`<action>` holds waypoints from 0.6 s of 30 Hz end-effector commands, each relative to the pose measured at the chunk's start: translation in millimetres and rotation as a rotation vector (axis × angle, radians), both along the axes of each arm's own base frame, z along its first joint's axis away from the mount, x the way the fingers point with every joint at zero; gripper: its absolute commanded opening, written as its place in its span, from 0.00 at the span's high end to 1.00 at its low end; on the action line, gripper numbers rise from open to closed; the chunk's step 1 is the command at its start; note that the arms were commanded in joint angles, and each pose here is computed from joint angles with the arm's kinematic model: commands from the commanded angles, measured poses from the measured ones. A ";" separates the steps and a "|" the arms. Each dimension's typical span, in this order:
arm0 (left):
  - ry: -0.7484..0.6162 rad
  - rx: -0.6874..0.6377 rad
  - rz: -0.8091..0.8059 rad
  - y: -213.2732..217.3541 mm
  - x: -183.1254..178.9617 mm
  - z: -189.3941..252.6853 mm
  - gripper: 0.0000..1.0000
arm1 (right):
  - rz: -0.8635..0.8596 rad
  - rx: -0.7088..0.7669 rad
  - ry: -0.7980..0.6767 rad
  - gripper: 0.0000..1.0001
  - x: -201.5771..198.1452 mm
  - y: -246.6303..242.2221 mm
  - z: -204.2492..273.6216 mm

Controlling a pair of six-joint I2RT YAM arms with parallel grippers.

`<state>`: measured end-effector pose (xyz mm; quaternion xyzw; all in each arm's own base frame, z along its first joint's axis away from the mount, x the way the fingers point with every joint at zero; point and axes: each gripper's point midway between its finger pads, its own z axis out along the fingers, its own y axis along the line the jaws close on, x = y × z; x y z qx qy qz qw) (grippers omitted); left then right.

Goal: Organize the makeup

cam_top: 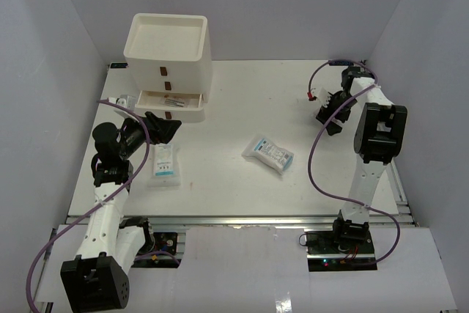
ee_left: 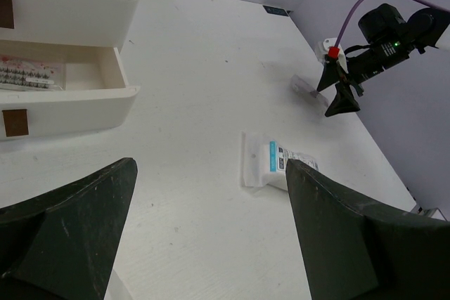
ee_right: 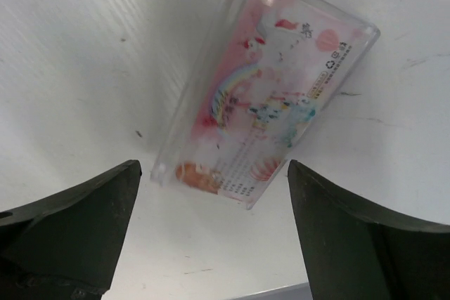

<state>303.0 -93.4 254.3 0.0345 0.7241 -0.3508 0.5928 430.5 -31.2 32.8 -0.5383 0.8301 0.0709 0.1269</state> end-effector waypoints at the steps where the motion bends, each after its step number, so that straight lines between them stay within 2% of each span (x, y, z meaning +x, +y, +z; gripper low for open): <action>1: -0.039 0.014 -0.006 -0.8 -3.1 8.6 0.02 | -0.076 0.071 -0.036 0.04 0.6 15.4 14.8; 3: -0.042 0.015 -0.006 -0.9 -3.5 9.3 0.02 | -0.095 0.090 -0.042 0.09 1.1 18.5 18.9; 9: -0.048 0.017 -0.004 -0.7 -4.1 11.1 0.02 | -0.185 0.139 -0.138 0.10 14.5 25.2 36.7; 13: -0.049 0.018 -0.004 -0.7 -4.5 11.3 0.02 | -0.346 0.153 -0.183 0.10 27.9 22.4 43.1; 18: -0.056 0.020 -0.001 -0.4 -5.1 12.7 0.02 | -0.549 0.181 -0.102 0.10 22.6 28.2 31.7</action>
